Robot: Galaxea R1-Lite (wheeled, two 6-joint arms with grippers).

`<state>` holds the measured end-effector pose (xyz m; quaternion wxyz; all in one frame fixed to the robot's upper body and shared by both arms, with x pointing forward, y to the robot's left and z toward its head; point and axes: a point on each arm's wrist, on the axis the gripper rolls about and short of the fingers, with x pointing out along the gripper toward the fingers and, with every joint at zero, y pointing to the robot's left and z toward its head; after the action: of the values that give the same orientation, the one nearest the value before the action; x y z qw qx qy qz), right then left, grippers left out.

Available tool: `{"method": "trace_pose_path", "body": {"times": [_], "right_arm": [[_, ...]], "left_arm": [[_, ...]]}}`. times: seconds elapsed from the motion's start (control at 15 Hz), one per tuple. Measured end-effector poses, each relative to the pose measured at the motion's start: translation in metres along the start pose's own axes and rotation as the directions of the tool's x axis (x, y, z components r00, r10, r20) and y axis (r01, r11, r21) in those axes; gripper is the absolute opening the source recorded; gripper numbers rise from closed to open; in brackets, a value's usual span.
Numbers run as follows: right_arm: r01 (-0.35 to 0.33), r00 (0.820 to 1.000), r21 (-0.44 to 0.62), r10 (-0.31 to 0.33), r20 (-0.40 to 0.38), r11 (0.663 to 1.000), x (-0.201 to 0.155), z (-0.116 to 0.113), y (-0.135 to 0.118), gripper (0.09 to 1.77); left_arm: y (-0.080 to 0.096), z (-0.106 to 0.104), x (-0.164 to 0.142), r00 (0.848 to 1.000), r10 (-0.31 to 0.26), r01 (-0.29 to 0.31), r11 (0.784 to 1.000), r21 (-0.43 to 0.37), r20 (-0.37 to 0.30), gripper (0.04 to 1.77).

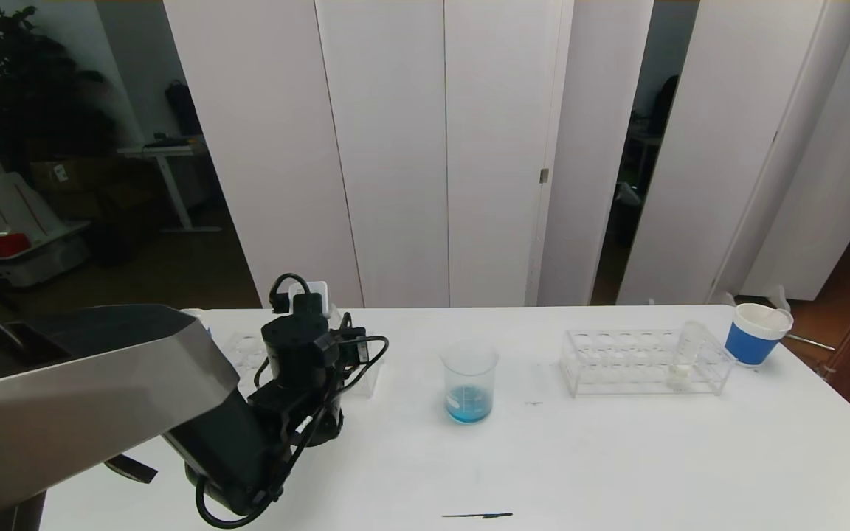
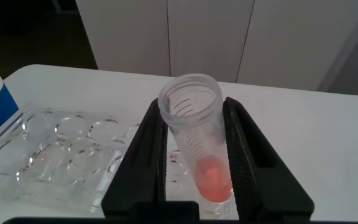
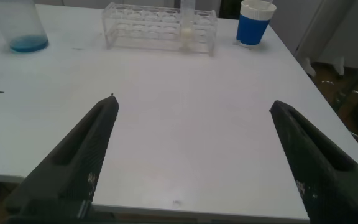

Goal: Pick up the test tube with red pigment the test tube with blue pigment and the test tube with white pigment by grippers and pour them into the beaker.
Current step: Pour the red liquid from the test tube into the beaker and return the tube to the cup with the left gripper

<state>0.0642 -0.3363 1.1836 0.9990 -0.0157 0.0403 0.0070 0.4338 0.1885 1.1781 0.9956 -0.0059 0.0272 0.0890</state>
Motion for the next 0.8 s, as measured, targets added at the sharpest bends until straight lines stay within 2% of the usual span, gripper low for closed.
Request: {"method": "trace_pose_path", "body": {"times": [0.27, 0.6, 0.67, 0.73, 0.8], "right_arm": [[0.000, 1.000, 0.000, 0.000, 0.000, 1.000, 0.000, 0.000, 0.000, 1.75], [0.000, 1.000, 0.000, 0.000, 0.000, 1.000, 0.000, 0.000, 0.000, 1.75], [0.000, 1.000, 0.000, 0.000, 0.000, 1.000, 0.000, 0.000, 0.000, 1.75], [0.000, 1.000, 0.000, 0.000, 0.000, 1.000, 0.000, 0.000, 0.000, 1.75], [0.000, 1.000, 0.000, 0.000, 0.000, 1.000, 0.000, 0.000, 0.000, 1.75]], "left_arm": [[0.002, 0.031, -0.007, 0.997, -0.047, 0.045, 0.999, 0.028, 0.068, 0.60], [0.005, 0.071, -0.020, 0.983, -0.134, 0.127, 0.990, 0.061, 0.125, 0.60], [0.006, 0.080, -0.023, 0.976, -0.173, 0.164, 0.984, 0.074, 0.133, 0.60], [0.006, 0.090, -0.027, 0.958, -0.244, 0.234, 0.969, 0.085, 0.147, 0.60], [0.005, 0.099, -0.031, 0.934, -0.322, 0.310, 0.946, 0.096, 0.158, 0.60]]}}
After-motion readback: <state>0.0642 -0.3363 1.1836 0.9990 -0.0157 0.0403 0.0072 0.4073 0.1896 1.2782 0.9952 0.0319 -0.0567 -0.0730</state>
